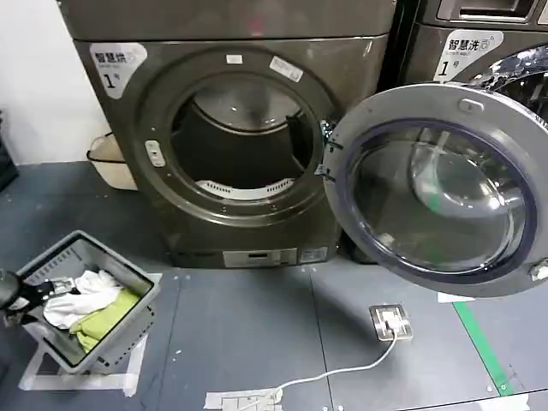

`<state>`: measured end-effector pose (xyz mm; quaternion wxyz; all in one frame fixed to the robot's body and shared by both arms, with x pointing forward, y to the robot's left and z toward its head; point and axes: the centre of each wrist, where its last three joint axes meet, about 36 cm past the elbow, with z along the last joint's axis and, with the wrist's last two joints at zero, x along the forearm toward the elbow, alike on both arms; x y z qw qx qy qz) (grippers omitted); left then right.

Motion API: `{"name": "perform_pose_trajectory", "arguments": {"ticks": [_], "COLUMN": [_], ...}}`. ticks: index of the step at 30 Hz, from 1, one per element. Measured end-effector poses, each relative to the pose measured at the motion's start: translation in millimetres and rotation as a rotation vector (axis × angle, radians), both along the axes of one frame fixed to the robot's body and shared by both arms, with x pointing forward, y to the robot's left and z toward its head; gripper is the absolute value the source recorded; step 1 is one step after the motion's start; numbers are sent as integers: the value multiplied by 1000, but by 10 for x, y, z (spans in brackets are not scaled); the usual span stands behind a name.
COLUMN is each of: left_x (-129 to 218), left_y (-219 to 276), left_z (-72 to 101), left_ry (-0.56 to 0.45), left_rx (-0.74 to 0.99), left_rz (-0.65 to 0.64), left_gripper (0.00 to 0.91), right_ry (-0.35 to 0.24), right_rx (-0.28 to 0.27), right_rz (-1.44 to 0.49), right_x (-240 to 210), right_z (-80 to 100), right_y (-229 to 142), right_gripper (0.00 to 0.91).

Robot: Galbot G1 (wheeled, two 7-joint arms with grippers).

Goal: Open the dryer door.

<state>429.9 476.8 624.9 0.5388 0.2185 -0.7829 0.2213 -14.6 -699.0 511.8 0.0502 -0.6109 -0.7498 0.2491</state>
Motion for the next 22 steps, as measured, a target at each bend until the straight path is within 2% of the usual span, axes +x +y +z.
{"name": "perform_pose_trajectory", "arguments": {"ticks": [22], "left_x": [59], "left_y": [0], "left_z": [-5], "left_ry": [-28], "left_rx": [5], "left_rz": [-7], "left_gripper": [907], "right_ry": [19], "right_rx": [1], "right_rz": [5], "right_x": [8], "right_z": [-31], "right_y": [31], "right_gripper": [907]}}
